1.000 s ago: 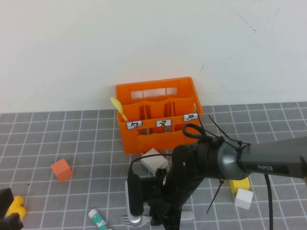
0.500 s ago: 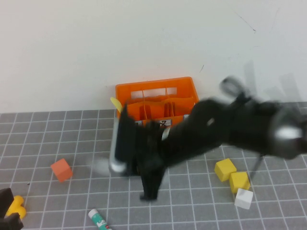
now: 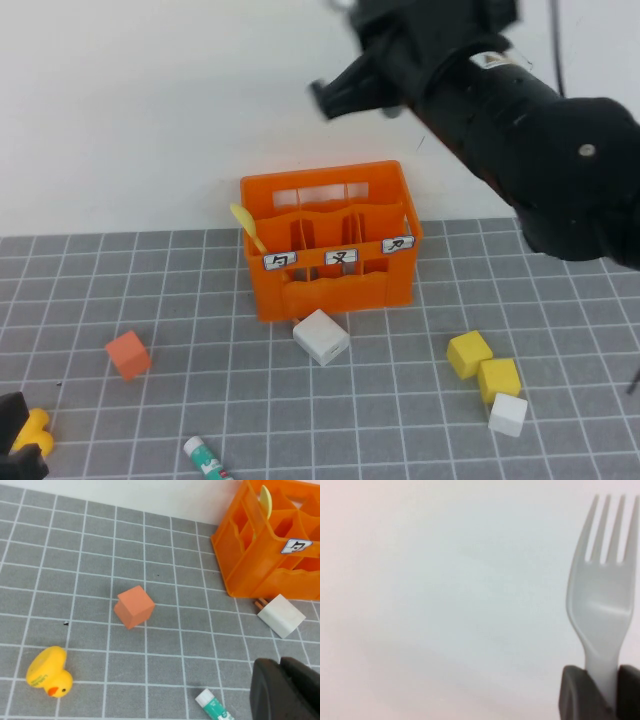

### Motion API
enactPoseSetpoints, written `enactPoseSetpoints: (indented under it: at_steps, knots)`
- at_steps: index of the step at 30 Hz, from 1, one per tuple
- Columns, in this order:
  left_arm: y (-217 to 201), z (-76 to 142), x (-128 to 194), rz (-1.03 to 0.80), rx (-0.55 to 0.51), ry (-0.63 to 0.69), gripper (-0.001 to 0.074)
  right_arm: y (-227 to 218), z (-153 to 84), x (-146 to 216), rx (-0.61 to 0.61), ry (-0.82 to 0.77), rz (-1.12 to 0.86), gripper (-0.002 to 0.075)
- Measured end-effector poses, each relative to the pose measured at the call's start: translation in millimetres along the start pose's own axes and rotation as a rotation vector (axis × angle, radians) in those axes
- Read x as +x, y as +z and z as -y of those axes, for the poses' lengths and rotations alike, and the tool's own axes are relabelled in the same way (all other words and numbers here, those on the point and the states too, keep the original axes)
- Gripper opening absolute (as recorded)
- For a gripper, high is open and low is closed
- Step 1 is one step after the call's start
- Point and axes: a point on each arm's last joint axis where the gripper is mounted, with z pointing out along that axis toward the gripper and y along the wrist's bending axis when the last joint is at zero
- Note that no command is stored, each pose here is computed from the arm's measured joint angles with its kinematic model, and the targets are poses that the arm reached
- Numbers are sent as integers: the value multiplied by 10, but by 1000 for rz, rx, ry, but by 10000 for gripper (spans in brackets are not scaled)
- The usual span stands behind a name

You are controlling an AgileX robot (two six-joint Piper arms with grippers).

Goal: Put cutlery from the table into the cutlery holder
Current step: Place the fork on the box

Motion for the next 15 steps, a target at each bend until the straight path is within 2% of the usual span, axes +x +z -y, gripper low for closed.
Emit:
enactPoseSetpoints:
  at_steps: [2, 4, 12, 15]
  knots:
    - [0, 3, 0, 0, 3, -6, -1, 76, 46, 111, 59, 49, -27, 124]
    - [0, 6, 1, -1, 7, -13, -1, 162, 27, 243, 68, 74, -57, 124]
    - [0, 11, 1, -1, 12, -20, -1, 469, -231, 809, 37, 157, -130, 124]
    - [0, 11, 1, -1, 12, -18, -1, 537, -297, 944, 25, 137, -128, 124]
